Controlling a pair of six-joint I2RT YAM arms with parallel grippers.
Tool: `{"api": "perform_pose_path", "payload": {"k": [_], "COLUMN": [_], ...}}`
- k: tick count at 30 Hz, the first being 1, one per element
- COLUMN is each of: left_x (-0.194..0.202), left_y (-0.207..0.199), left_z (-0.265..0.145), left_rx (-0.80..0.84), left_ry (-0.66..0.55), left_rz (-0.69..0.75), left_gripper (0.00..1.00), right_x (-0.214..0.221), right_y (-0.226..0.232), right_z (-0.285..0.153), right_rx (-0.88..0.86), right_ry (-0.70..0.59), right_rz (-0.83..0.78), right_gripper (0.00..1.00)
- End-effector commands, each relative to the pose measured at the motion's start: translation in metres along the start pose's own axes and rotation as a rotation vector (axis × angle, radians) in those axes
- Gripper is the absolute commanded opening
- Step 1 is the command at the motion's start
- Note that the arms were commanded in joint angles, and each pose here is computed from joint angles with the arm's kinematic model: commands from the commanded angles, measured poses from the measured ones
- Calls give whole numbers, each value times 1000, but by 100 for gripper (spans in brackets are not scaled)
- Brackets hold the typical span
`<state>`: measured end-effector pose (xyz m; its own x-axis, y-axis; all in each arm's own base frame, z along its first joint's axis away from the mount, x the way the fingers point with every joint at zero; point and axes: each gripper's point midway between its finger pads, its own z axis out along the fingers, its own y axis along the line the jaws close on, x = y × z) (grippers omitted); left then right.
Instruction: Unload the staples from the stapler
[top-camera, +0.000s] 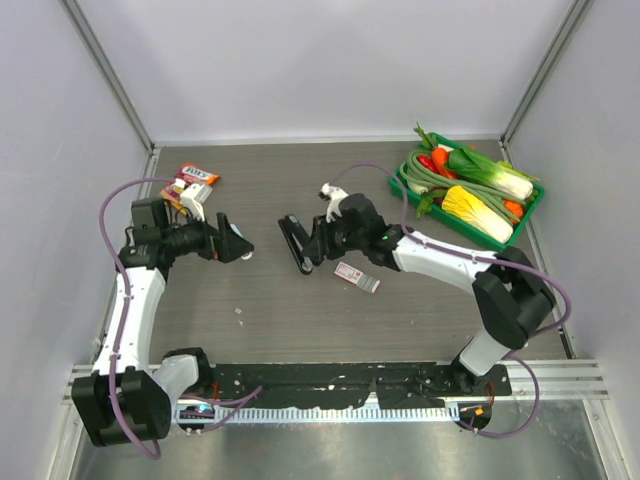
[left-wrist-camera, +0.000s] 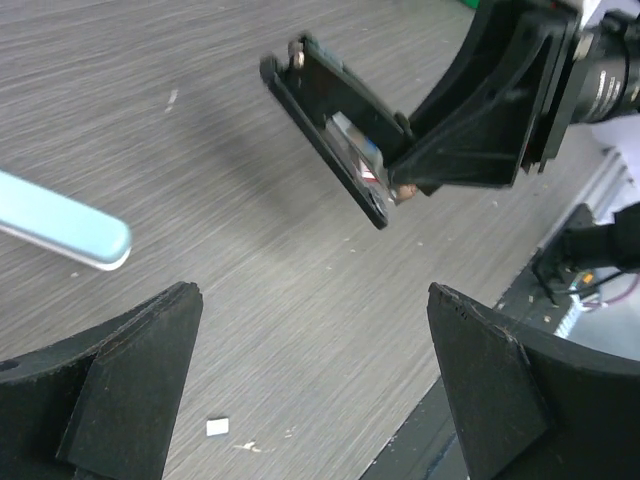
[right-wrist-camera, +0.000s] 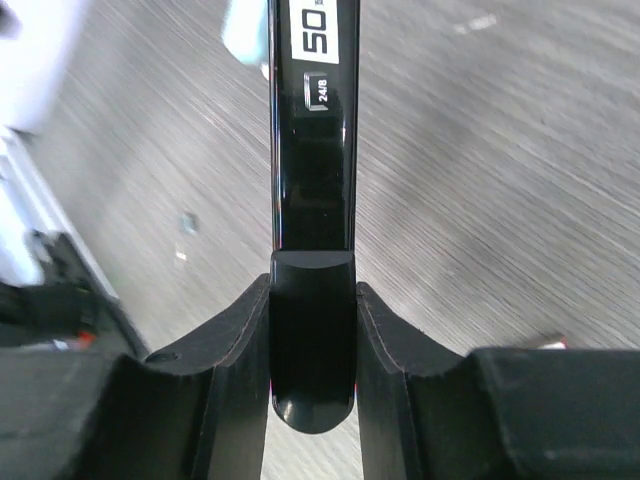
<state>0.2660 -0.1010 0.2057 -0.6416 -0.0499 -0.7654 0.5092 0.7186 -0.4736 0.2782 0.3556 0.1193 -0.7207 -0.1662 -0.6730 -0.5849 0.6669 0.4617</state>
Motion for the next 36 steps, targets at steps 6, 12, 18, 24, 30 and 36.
{"api": "perform_pose_path", "payload": {"k": [6, 12, 18, 24, 30, 36], "left_x": [-10, -8, 0, -12, -19, -11], "left_y": [-54, -61, -78, -77, -88, -91], "left_z": [2, 3, 13, 21, 23, 28], "left_rx": [373, 452, 497, 511, 553, 567], "left_ry": [-71, -59, -43, -59, -66, -40], "left_rz": [-69, -94, -53, -79, -92, -94], "left_gripper": [100, 100, 100, 100, 100, 100], "right_x": [-111, -123, -126, -122, -115, -113], "right_y": [102, 121, 127, 134, 132, 139], "right_z": [-80, -101, -107, -107, -102, -93], "right_rx": [-590, -796, -884, -949, -937, -966], "right_ry": [-516, -598, -606, -596, -587, -565], "right_rz": [257, 351, 385, 407, 418, 421], "right_gripper": [1, 1, 1, 1, 1, 1]}}
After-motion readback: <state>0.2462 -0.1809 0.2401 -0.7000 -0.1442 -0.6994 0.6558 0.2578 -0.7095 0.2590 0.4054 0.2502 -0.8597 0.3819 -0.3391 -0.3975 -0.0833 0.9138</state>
